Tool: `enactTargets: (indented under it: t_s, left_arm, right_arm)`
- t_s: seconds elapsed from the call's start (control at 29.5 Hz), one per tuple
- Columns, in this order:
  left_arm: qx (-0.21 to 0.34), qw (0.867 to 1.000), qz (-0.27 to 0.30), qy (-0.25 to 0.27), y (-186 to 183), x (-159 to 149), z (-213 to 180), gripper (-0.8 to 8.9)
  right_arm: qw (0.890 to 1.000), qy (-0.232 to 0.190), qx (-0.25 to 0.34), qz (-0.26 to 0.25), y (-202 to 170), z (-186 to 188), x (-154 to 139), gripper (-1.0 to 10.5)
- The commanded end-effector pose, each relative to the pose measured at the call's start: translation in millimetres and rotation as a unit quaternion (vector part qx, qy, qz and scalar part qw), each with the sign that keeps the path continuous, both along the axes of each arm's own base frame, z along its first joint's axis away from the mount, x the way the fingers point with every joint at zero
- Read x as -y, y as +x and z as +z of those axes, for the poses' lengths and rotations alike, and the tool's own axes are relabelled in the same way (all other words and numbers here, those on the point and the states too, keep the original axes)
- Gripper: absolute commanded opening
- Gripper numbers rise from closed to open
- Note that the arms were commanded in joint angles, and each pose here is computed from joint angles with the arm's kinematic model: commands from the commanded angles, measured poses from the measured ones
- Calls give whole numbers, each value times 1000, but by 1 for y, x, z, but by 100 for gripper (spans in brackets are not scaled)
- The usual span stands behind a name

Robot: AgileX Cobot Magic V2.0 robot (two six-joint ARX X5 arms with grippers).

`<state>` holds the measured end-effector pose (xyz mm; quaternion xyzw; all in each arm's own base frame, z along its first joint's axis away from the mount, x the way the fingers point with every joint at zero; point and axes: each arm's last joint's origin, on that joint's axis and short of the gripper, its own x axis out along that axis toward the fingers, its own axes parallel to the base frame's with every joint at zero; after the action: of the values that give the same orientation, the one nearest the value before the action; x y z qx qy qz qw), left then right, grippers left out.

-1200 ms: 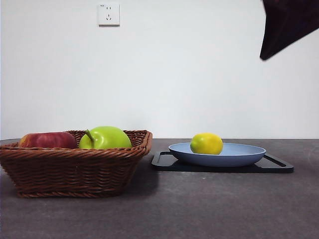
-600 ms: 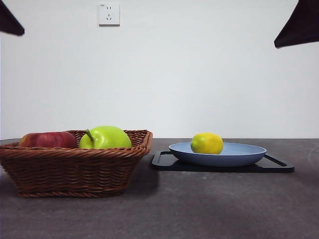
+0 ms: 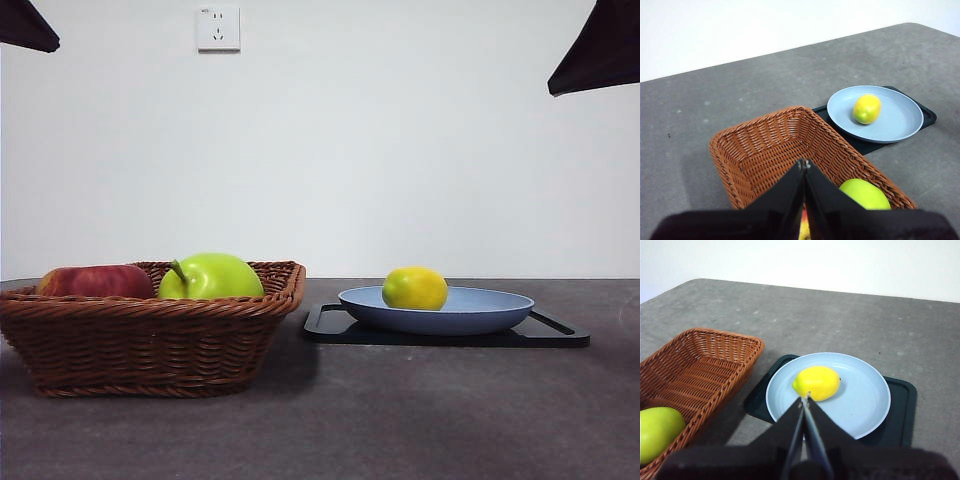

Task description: Take the lemon from the basket,put the lemon in the plate,hand out the plate

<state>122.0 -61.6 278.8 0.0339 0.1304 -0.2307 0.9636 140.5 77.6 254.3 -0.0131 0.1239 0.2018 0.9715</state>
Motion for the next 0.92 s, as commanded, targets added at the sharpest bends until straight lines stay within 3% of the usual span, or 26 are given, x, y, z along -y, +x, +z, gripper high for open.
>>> enactTargets:
  t_s: [0.03,0.2,0.41,0.61,0.92]
  left_arm:
    - [18,1000,4,-14,-9,-4,8,8]
    - [92,995,27,15,-41,-26,15,8]
    - [148,977,152,6,-62,-51,0,8]
    - [122,967,223,18,-55,-60,-40,8]
    - [69,966,249,-6,-32,-62,-104,8]
  right_arm:
    - [1000,8,6,0,0,3,-1,3]
    - [1000,8,6,0,0,3,-1,3]
    - [1000,8,6,0,0,3,-1,3]
    - [1000,8,6,0,0,3,-1,3]
    - [1000,8,6,0,0,3,-1,3]
